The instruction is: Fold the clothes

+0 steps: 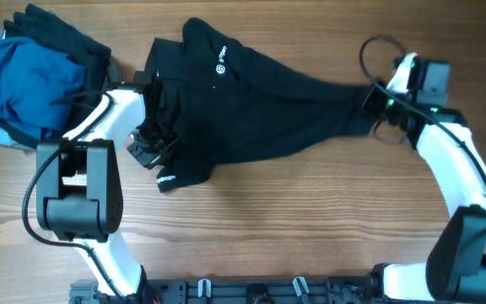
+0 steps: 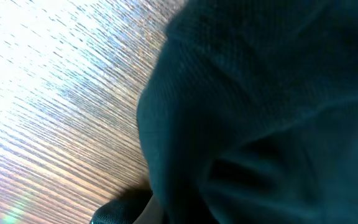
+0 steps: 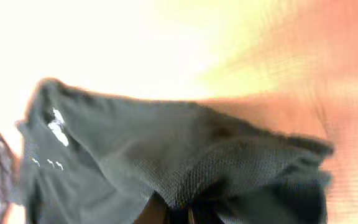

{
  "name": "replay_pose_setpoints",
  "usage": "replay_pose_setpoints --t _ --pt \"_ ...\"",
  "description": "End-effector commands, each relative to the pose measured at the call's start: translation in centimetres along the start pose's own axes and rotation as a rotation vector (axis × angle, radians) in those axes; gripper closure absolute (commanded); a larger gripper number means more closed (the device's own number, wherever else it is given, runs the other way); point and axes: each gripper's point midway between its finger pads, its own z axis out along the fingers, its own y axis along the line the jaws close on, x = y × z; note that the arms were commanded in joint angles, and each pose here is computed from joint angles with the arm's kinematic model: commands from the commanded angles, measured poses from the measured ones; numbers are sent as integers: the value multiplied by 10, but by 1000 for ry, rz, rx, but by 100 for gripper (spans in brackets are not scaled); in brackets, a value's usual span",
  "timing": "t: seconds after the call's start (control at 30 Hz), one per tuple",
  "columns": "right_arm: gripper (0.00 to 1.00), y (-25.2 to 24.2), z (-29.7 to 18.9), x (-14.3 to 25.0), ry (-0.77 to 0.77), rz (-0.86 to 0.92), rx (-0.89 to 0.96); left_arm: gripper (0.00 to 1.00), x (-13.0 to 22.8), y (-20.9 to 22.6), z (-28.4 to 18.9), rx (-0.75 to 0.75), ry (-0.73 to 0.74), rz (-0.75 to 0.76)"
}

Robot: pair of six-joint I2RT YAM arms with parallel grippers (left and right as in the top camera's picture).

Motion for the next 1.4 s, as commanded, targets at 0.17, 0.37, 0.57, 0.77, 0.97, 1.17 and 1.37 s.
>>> replay_pose_setpoints --t 0.17,0.37,0.57,0.77,0.97,1.17,1.37 --pt "34 9 -6 -67 -271 -66 6 96 0 2 -5 0 -24 20" --pt "23 -12 8 -38 -147 -80 70 96 -1 2 -5 -1 -24 20" --pt "23 -56 5 37 135 -30 249 96 -1 2 -5 -1 -24 20" --pt "28 -77 16 101 248 -7 237 95 -2 1 -5 5 -29 20" --pt "33 -68 39 113 193 -57 155 95 -2 1 -5 5 -29 20" --pt "90 -75 55 126 224 -66 178 96 -2 1 -5 5 -29 20" --pt "96 -78 -14 141 458 39 312 95 -2 1 -5 5 -29 20"
